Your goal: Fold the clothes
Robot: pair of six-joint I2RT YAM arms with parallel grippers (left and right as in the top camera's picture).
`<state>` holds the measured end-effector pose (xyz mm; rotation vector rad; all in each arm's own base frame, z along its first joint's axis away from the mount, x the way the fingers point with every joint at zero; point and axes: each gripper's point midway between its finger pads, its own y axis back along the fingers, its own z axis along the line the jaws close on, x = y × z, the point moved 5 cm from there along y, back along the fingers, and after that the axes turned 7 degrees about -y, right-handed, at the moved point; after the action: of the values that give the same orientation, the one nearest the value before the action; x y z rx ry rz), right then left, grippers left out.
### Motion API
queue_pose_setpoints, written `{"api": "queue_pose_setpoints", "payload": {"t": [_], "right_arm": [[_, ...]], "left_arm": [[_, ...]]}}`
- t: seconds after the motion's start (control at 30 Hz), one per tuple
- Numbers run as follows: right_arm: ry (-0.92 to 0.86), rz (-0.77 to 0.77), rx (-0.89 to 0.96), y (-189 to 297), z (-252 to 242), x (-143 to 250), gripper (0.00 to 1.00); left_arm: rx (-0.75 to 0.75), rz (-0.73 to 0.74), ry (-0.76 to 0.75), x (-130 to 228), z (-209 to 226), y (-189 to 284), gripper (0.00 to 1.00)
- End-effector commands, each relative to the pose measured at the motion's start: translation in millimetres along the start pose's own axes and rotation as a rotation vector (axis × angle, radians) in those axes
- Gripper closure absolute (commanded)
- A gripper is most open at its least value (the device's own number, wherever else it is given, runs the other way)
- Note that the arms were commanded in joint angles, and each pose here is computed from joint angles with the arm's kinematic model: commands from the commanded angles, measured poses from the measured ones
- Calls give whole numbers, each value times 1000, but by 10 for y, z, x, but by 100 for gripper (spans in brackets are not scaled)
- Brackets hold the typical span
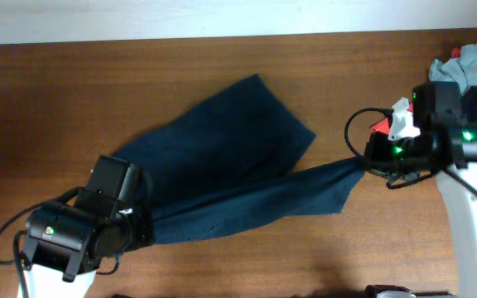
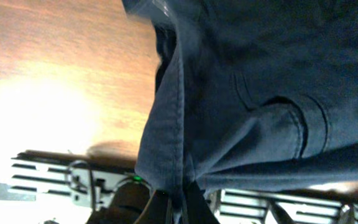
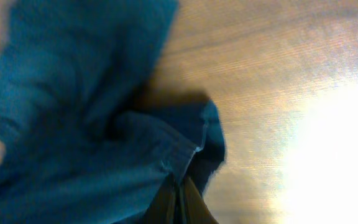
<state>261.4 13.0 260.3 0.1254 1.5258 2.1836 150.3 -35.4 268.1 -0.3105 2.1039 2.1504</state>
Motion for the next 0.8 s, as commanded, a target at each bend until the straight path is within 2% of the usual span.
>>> {"api": "queue_pose_setpoints", "payload": {"t": [0.0,0.13,0.27,0.5,0.77], "right_arm": [[66,-125,-123,214,196,-94,96],[120,-248,-216,198,382,-428,96],[157,-246,-237,-44,517,-619,96],[263,-234,-291,-844,914,-977,96],[299,-272,-321,-1475,1016,-1277,96]], "left_arm": [[-153,-80,-12,-137,191,52,95],[-231,-95,-2,-392,204,-76,95],[-252,-75,15,-641,164,-281,95],[-303,-27,34,-1045,264,-712,94],[-331,13,95,-1309,405,-1128,94]]}}
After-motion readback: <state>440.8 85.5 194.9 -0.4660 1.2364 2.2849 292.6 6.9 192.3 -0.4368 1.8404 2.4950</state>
